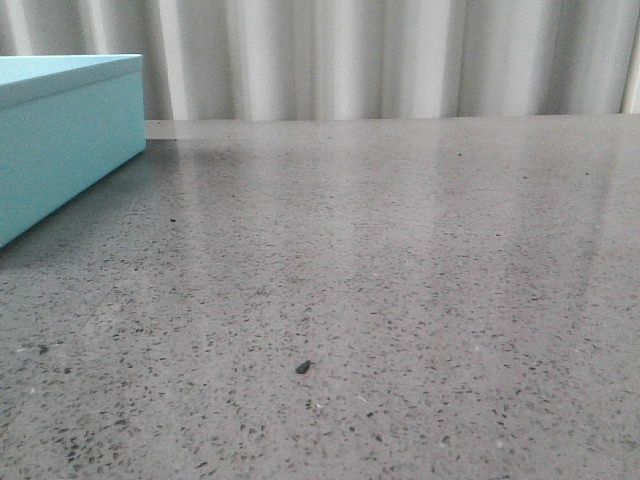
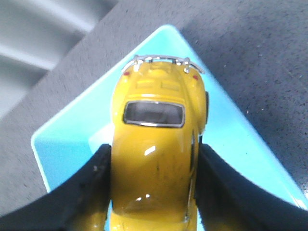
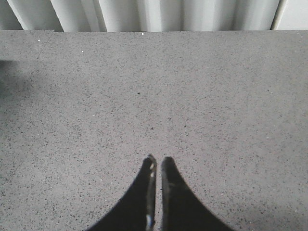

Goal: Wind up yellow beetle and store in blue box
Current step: 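Lift the beetle with the left gripper over the blue box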

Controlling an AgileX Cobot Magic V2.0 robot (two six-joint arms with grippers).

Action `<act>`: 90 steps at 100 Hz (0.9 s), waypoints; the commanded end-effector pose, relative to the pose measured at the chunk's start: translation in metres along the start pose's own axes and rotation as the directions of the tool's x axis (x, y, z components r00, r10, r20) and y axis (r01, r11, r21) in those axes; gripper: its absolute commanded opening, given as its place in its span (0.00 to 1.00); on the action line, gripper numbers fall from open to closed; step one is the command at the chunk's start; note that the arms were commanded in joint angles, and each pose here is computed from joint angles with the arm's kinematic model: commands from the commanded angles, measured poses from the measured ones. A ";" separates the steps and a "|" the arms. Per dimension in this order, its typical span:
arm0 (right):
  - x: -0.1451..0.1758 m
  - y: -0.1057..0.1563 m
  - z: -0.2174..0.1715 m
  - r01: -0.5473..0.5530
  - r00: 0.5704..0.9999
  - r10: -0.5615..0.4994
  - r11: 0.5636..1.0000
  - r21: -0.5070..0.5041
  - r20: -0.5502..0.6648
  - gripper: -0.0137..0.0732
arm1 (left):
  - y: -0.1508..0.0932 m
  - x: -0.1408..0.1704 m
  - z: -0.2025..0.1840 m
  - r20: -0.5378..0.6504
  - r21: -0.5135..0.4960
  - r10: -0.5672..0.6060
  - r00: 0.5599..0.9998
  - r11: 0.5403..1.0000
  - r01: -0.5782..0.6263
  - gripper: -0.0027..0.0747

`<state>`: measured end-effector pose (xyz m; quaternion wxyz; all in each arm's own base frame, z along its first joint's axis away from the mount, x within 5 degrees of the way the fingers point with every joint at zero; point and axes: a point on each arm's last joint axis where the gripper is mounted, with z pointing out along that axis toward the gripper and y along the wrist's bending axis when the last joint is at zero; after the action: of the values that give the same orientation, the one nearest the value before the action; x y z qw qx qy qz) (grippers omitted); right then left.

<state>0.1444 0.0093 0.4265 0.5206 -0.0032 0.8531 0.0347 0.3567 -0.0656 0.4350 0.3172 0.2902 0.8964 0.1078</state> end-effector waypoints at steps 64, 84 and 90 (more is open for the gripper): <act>-0.012 0.001 -0.007 0.016 0.995 -0.015 1.000 -0.004 0.102 0.09 | 0.004 0.076 0.082 -0.268 0.203 -0.145 0.952 0.958 0.203 0.15; -0.012 0.001 -0.007 0.016 0.995 -0.015 1.000 -0.004 0.102 0.09 | 0.005 0.074 0.092 -0.258 0.200 -0.151 0.954 0.958 0.205 0.15; -0.012 0.001 -0.007 0.016 0.995 -0.015 1.000 -0.004 0.102 0.09 | 0.004 0.074 0.096 -0.265 0.209 -0.152 0.952 0.955 0.211 0.15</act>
<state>0.1444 0.0093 0.4265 0.5206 -0.0032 0.8531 0.0347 0.3738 -0.0163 0.3054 0.1340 0.2305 0.9638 0.0088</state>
